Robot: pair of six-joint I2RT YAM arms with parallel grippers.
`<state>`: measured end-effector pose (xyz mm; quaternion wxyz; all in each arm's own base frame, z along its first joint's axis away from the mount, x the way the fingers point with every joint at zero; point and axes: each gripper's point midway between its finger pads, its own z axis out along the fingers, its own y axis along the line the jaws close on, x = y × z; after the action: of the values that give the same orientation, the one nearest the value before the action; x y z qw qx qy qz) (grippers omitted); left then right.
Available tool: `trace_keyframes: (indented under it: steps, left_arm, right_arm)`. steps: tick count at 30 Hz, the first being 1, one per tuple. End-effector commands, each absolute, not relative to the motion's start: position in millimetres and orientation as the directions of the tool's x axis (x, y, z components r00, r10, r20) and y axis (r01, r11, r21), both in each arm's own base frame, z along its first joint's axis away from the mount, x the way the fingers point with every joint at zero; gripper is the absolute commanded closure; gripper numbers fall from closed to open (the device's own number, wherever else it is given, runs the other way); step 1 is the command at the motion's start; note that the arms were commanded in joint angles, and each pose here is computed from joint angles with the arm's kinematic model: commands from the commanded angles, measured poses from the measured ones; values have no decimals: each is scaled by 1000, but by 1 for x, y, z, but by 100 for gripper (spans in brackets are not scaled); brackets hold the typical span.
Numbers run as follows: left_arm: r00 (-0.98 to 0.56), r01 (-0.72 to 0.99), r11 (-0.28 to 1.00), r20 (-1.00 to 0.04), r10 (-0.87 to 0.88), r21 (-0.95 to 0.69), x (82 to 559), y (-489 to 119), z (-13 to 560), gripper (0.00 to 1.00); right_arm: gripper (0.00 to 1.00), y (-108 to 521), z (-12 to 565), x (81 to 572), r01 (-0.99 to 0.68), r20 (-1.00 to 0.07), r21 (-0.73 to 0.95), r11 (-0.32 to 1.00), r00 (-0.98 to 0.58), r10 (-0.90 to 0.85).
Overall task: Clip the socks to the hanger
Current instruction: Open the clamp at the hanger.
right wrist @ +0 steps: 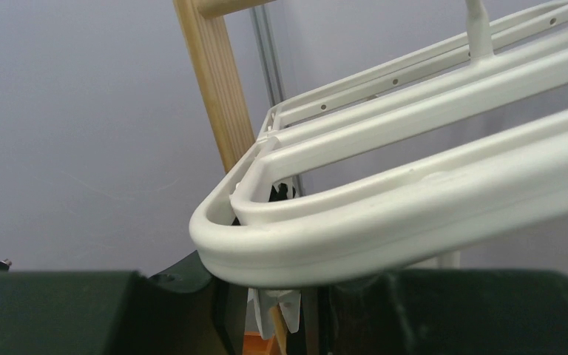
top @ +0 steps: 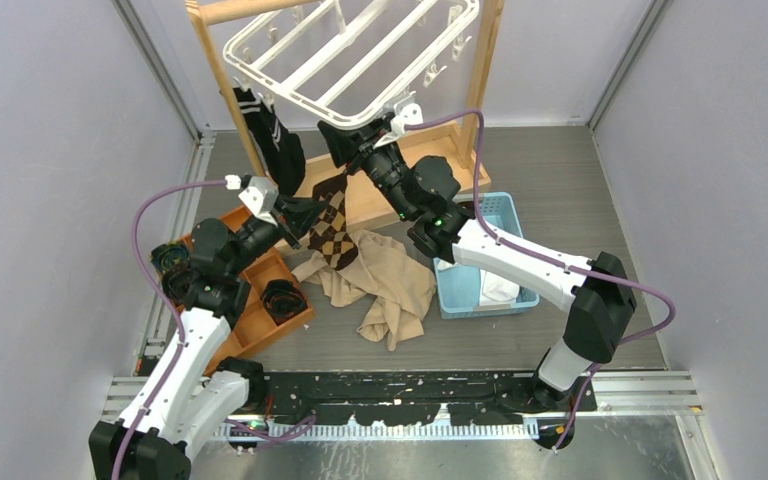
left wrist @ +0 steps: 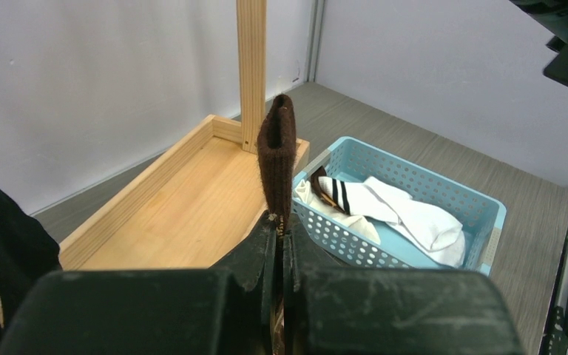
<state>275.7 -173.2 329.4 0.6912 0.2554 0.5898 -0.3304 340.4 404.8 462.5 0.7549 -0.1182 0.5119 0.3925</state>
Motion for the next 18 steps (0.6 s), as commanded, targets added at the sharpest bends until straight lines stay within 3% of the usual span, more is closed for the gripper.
trace_keyframes:
  steps: [1, 13, 18]
  left_arm:
    - [133, 741, 670, -969, -206, -41, 274, -169, 362, 100]
    - [16, 757, 613, -931, -363, -226, 274, -173, 381, 100]
    - [27, 746, 624, -926, -376, -232, 275, -170, 390, 100]
  right_arm:
    - [94, 381, 504, 336, -660, -805, 373, 653, 121, 581]
    - [97, 377, 501, 339, -611, -795, 457, 646, 45, 606]
    - [99, 375, 499, 339, -606, -794, 466, 645, 36, 607]
